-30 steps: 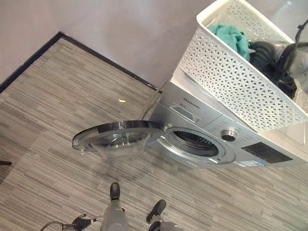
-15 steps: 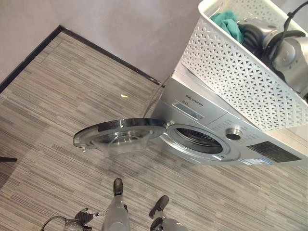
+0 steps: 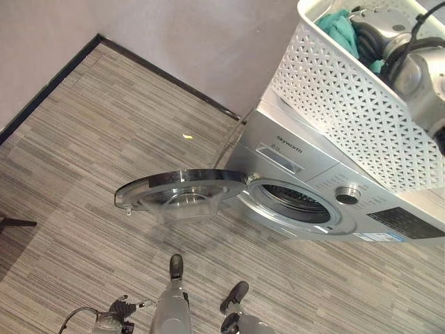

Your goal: Grab the laundry basket,head to the washer,open it,put in the laundry and shut it.

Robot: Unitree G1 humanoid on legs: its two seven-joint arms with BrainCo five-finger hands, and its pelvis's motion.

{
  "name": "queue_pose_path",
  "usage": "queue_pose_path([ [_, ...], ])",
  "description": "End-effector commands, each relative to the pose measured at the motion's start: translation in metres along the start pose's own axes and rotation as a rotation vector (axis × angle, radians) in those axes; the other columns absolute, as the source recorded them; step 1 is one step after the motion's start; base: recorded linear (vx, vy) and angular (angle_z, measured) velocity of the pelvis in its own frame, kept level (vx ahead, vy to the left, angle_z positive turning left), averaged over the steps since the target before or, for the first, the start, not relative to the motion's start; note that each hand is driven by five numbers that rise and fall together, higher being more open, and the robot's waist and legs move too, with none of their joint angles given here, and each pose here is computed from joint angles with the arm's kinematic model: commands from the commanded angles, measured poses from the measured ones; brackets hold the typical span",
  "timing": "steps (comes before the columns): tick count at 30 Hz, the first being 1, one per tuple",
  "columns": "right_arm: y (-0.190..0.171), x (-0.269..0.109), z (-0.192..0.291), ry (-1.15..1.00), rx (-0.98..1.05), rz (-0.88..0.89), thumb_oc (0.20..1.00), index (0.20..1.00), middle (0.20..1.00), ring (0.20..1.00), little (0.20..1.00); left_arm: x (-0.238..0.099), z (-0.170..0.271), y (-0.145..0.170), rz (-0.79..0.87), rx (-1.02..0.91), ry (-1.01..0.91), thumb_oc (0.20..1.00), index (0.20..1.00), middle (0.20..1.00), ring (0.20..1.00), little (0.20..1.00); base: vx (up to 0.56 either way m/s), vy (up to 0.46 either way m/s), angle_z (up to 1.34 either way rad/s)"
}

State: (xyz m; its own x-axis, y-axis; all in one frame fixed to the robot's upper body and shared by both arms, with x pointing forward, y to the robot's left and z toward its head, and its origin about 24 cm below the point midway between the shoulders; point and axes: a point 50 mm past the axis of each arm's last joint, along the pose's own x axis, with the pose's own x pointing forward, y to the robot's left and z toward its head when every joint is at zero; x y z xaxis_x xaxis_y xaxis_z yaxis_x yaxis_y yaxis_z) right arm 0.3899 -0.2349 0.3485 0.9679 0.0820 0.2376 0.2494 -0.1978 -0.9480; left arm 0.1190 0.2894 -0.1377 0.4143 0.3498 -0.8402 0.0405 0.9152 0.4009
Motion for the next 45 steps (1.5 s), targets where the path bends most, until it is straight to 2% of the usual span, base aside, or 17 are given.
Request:
queue_pose_path([
  [1,-0.026,0.005,0.002,0.024,0.019,-0.009,1.000,1.000,1.000,1.000,1.000,0.001,0.006,0.001,-0.008,0.017,-0.017,1.000,1.000,1.000,1.000,1.000,0.03,-0.002,0.06],
  [9,-0.019,0.009,0.005,0.035,-0.013,0.120,1.000,1.000,1.000,1.000,1.000,-0.001,-0.007,-0.003,-0.036,0.036,0.028,1.000,1.000,1.000,1.000,1.000,0.03,-0.001,-0.04],
  [10,-0.018,0.009,0.005,0.040,-0.008,0.129,0.824,0.824,0.824,0.824,0.824,-0.001,-0.007,-0.004,-0.039,0.038,0.026,1.000,1.000,1.000,1.000,1.000,0.05,0.004,-0.11],
  [11,-0.018,0.011,0.007,0.042,-0.005,0.141,0.200,0.200,0.200,0.200,0.200,-0.001,-0.006,-0.003,-0.037,0.047,0.022,1.000,1.000,1.000,1.000,1.000,0.04,0.011,-0.13],
  [22,-0.037,0.014,0.029,-0.031,-0.025,0.037,0.200,0.200,0.200,0.200,0.200,0.001,0.008,-0.006,-0.028,0.053,-0.018,1.000,1.000,1.000,1.000,1.000,0.00,0.004,-0.07],
  [25,-0.049,0.009,0.022,-0.023,-0.028,-0.111,0.200,0.200,0.200,0.200,0.200,0.002,0.013,-0.008,-0.017,0.065,-0.032,1.000,1.000,1.000,1.000,1.000,-0.04,-0.009,0.01],
  [29,-0.064,-0.007,-0.015,0.074,0.045,-0.318,0.200,0.200,0.200,0.200,0.200,0.002,0.021,-0.011,-0.015,0.084,-0.062,1.000,1.000,1.000,1.000,1.000,-0.04,-0.014,0.07],
  [30,-0.063,-0.008,-0.016,0.076,0.048,-0.317,0.200,0.200,0.200,0.200,0.200,0.002,0.021,-0.010,-0.013,0.087,-0.061,1.000,1.000,1.000,1.000,1.000,-0.01,-0.013,0.05],
  [31,-0.070,-0.015,-0.033,0.132,0.189,-0.430,0.200,0.200,0.200,0.200,0.200,0.002,0.024,-0.015,-0.018,0.096,-0.076,1.000,1.000,1.000,1.000,1.000,0.00,-0.009,-0.05],
  [34,-0.070,-0.019,-0.040,0.154,0.272,-0.488,0.200,0.200,0.200,0.200,0.200,0.002,0.028,-0.016,-0.021,0.106,-0.092,1.000,1.000,1.000,1.000,1.000,0.00,-0.004,-0.04],
  [36,-0.073,-0.027,-0.055,0.197,0.419,-0.582,0.200,0.200,0.200,0.200,0.200,0.002,0.033,-0.020,-0.028,0.117,-0.123,1.000,1.000,1.000,1.000,1.000,0.00,-0.006,0.02],
  [38,-0.071,-0.029,-0.059,0.205,0.479,-0.605,0.200,0.200,0.200,0.200,0.200,0.002,0.035,-0.019,-0.025,0.121,-0.133,1.000,1.000,1.000,1.000,1.000,0.01,-0.009,0.13],
  [39,-0.074,-0.031,-0.063,0.214,0.596,-0.664,0.200,0.200,0.200,0.200,0.200,0.001,0.040,-0.022,-0.031,0.123,-0.156,1.000,1.000,1.000,1.000,1.000,0.02,0.000,0.12],
  [43,-0.071,-0.033,-0.066,0.206,0.748,-0.706,0.200,0.200,0.200,0.200,0.200,0.001,0.042,-0.024,-0.038,0.114,-0.178,1.000,1.000,1.000,1.000,1.000,0.01,-0.011,0.06],
  [45,-0.068,-0.031,-0.066,0.194,0.901,-0.748,0.200,0.200,0.200,0.200,0.200,0.000,0.045,-0.027,-0.041,0.100,-0.194,1.000,1.000,1.000,1.000,1.000,0.00,-0.006,0.02],
])
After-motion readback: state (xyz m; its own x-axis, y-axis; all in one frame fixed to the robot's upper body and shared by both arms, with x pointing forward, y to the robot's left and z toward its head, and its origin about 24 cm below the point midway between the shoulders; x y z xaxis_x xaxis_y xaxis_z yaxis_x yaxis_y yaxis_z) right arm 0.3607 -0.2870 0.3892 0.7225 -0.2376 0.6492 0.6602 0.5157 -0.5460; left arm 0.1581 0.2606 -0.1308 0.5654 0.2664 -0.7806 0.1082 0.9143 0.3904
